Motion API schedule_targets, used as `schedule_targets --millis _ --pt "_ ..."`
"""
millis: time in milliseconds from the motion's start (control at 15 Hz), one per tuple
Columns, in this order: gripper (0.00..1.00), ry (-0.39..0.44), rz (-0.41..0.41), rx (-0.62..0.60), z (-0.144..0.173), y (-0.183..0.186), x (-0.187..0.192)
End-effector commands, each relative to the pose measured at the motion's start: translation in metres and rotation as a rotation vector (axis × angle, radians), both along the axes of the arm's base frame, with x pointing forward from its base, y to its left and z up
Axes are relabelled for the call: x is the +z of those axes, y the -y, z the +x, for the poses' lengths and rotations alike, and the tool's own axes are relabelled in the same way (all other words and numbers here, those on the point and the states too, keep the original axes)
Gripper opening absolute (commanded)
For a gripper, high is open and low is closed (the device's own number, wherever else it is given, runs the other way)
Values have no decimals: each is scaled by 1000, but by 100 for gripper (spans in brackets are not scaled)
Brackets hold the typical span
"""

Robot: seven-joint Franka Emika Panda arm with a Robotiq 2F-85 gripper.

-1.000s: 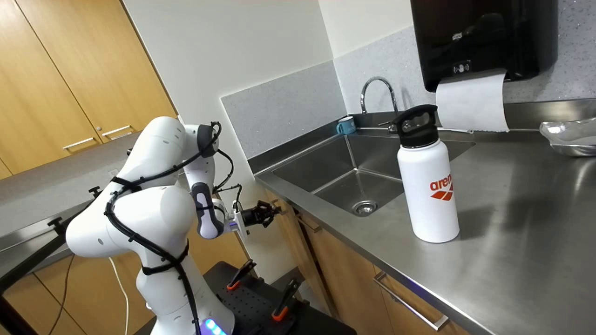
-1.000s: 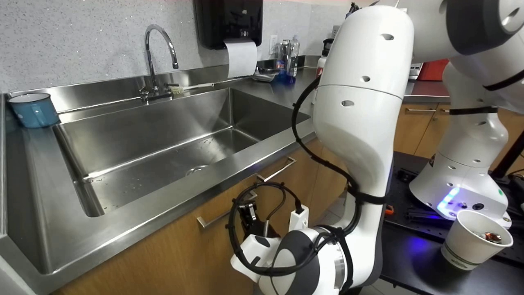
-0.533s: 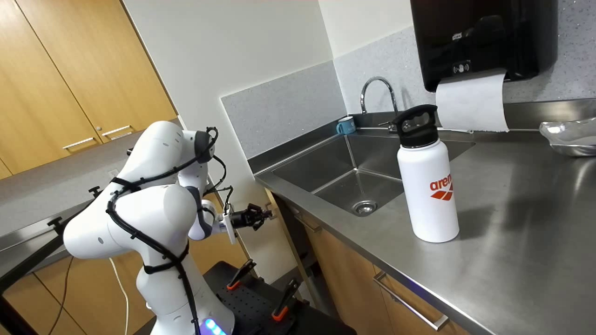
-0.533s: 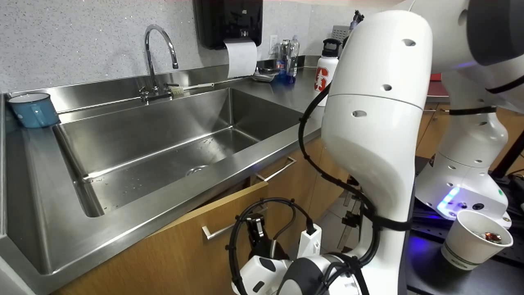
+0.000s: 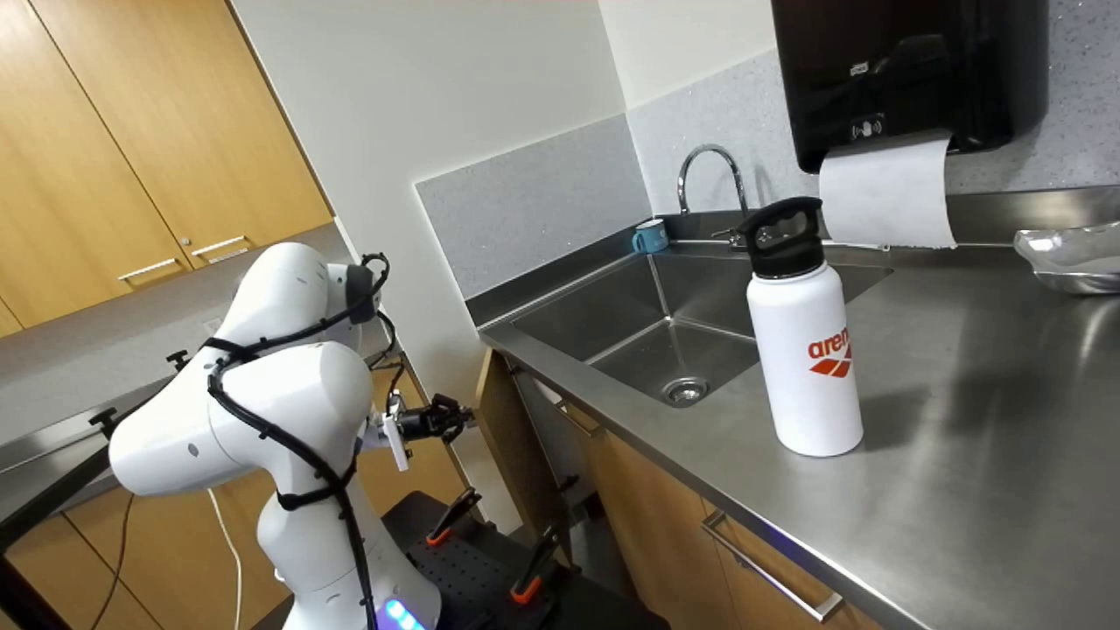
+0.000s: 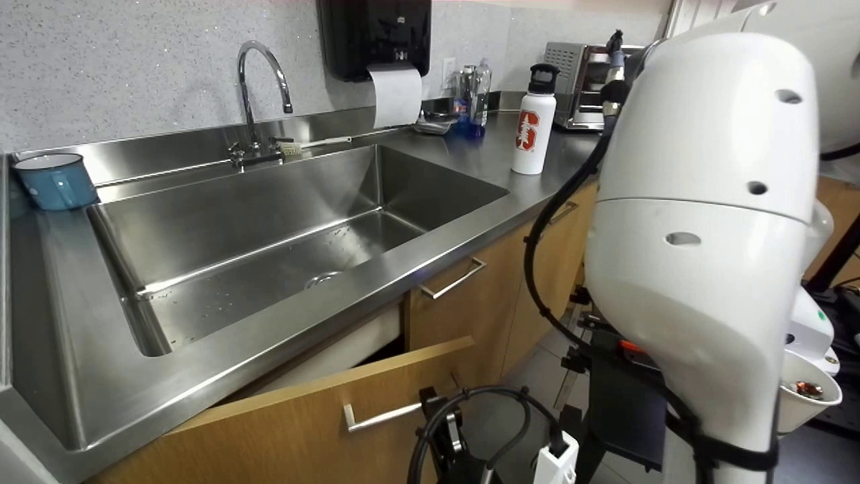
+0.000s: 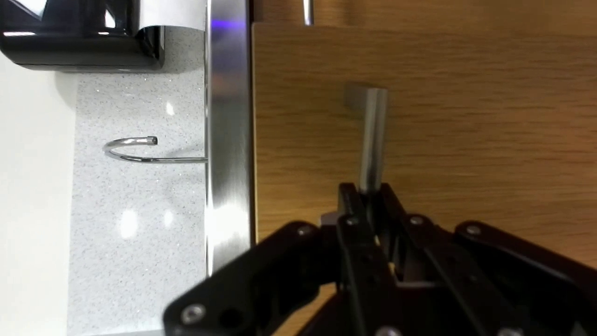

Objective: Open the left door of the cabinet on the far left

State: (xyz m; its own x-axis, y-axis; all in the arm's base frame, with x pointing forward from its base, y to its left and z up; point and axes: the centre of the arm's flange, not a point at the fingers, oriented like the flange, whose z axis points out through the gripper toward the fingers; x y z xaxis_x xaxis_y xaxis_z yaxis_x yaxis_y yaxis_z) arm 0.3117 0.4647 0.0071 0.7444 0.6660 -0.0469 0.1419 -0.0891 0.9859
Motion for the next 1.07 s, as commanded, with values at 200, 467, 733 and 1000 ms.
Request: schedule_targets --millis 200,467,733,1000 --pt "38 -55 174 156 -21 -94 23" --pt "62 -100 384 269 -12 -100 60" --pt "92 -228 603 344 -8 -83 99" --pt "100 -350 765 494 -23 -69 133"
